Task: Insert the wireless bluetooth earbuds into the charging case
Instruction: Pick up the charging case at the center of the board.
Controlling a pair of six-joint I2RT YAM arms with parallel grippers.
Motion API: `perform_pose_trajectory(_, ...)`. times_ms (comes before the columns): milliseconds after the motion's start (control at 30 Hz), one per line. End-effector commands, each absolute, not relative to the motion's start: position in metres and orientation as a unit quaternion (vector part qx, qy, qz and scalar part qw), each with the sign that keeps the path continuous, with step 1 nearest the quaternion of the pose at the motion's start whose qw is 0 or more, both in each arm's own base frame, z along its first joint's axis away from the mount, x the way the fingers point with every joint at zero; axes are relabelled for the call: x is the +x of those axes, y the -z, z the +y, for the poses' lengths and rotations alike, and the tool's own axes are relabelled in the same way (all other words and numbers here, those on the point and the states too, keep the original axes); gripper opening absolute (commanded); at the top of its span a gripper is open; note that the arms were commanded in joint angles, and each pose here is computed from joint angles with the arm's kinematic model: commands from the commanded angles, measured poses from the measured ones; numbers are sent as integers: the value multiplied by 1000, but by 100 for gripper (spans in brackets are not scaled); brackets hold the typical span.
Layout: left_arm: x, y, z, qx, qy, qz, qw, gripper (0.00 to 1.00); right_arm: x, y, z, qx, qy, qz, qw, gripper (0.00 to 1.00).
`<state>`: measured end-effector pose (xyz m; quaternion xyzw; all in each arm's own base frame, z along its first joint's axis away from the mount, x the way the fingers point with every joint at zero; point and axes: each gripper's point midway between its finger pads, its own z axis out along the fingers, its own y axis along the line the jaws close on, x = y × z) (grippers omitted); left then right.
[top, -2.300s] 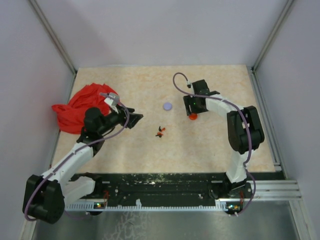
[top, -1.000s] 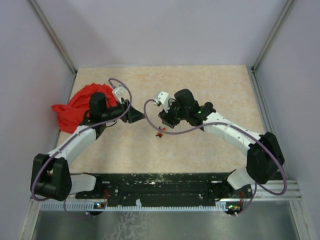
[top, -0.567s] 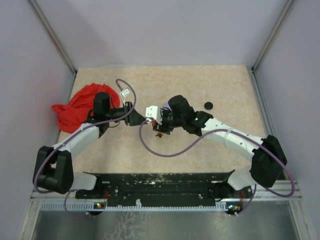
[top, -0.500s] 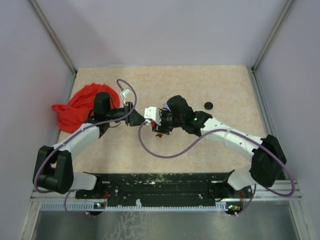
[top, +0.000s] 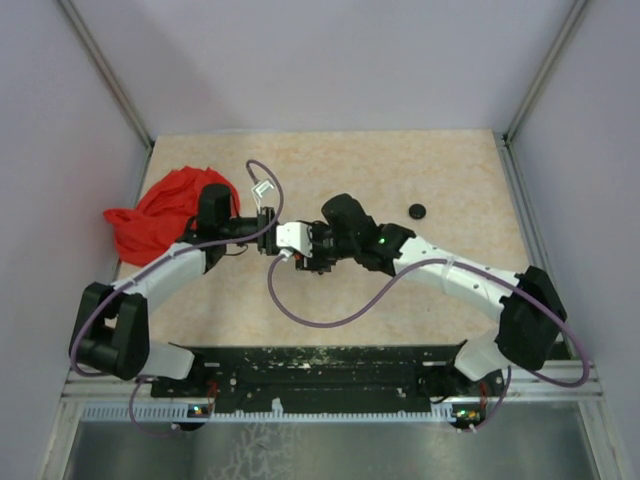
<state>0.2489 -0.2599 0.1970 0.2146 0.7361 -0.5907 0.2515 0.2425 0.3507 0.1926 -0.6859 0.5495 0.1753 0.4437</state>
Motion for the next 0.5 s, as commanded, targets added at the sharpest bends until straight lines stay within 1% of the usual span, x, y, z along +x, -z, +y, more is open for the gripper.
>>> perform_pose_trajectory(0,250,-202,-264,234,589,731,255,46,246,-225,369,-688,-174,517,479,33)
perform_pose_trajectory(133,246,-201,-267,240,594,728,245,33,247,-224,370,-690,-168,516,479,33)
perform_pose_trajectory(233,245,-201,-268,244,595,727,240,16,249,-223,370,-689,-160,517,481,34)
perform_pose_trajectory(267,245,-201,-268,246,596,726,240,10,250,-222,369,-689,-157,519,481,35)
perform_pose_trajectory(300,245,-203,-268,249,596,724,243,4,251,-223,367,-687,-154,521,482,39)
perform_pose_trajectory(333,245,-203,-268,252,595,723,246,1,252,-224,366,-683,-152,526,482,44)
perform_pose_trajectory(400,247,-206,-267,258,588,721,259,1,253,-227,361,-671,-149,541,485,54)
perform_pose_trajectory(467,250,-208,-265,260,578,722,276,1,255,-232,355,-656,-146,555,490,61)
